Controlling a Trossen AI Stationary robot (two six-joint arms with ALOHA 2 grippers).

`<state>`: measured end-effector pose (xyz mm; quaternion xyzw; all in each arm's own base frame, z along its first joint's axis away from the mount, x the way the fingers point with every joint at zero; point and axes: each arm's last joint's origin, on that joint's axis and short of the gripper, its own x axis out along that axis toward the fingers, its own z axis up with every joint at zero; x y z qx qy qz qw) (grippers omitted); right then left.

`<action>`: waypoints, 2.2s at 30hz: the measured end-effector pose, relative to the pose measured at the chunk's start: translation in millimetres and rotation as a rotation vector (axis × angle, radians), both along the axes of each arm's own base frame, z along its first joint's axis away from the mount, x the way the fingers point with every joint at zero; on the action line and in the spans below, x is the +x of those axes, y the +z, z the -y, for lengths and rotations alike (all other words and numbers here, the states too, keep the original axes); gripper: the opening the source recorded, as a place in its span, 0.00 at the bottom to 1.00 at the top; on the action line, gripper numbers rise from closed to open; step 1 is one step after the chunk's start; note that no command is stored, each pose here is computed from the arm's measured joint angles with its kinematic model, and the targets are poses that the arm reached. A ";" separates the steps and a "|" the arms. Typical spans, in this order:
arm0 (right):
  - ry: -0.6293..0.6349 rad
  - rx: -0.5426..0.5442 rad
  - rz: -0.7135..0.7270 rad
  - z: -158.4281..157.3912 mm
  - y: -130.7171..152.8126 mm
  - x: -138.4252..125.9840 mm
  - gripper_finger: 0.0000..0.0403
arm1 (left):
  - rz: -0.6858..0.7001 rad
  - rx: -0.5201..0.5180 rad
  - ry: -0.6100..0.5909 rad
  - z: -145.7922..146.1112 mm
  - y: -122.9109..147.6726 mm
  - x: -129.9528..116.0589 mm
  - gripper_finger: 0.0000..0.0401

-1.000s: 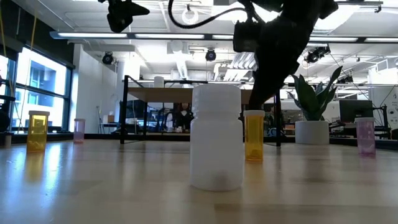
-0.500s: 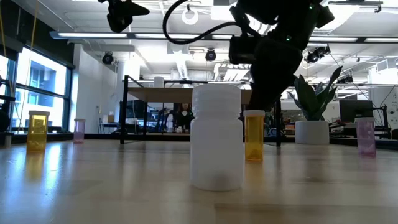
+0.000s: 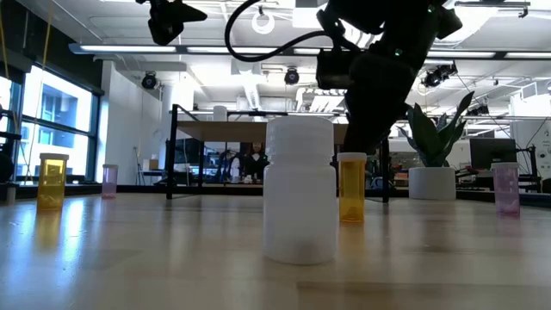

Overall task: Pick and place medicine bottles onto shelf by color
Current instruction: Put the top right yellow pill bottle on the shelf

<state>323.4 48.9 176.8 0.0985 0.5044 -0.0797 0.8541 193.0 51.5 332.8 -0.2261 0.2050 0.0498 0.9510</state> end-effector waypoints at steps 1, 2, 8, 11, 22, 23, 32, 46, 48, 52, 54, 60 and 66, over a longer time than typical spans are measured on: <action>0.001 0.002 0.000 -0.1 0.1 0.0 0.27 | 0.000 0.009 -0.004 0.0 0.0 0.0 0.54; 0.002 0.004 0.000 -0.1 0.1 0.0 0.26 | 0.000 0.016 -0.007 0.0 0.0 0.0 0.54; -0.006 0.013 0.001 -0.1 1.0 -0.4 0.24 | 0.000 0.027 -0.012 0.0 0.0 0.0 0.54; -0.010 0.019 0.017 0.0 6.5 -2.0 0.24 | 0.000 0.027 -0.012 0.0 0.0 0.0 0.54; -0.159 0.041 0.201 27.3 60.5 -19.4 0.24 | 0.021 0.045 -0.014 1.1 3.9 -4.5 0.54; -0.172 0.043 0.224 31.7 67.0 -22.3 0.24 | 0.021 0.054 -0.016 1.2 4.1 -4.9 0.54; -0.256 -0.094 0.330 85.7 131.0 -37.9 0.23 | 0.018 0.075 0.017 -3.2 4.2 -6.1 0.54; -0.384 -0.316 0.292 200.1 198.4 -86.6 0.23 | 0.017 0.031 0.163 -26.3 4.1 -14.4 0.54; -0.408 -0.344 0.286 211.6 201.6 -94.5 0.23 | 0.019 0.011 0.188 -29.1 4.1 -15.7 0.54; -0.446 -0.395 0.274 229.8 205.7 -107.9 0.23 | 0.020 -0.004 0.216 -33.0 4.1 -17.5 0.54; -0.461 -0.422 0.278 238.2 208.9 -112.5 0.23 | 0.020 -0.004 0.223 -34.1 4.1 -18.1 0.54; -0.432 -0.421 0.269 265.0 214.4 -106.3 0.23 | 0.021 -0.006 0.239 -36.8 4.1 -19.4 0.54; -0.395 -0.328 0.156 280.2 197.6 -91.2 0.23 | 0.020 -0.006 0.244 -37.7 4.1 -19.9 0.54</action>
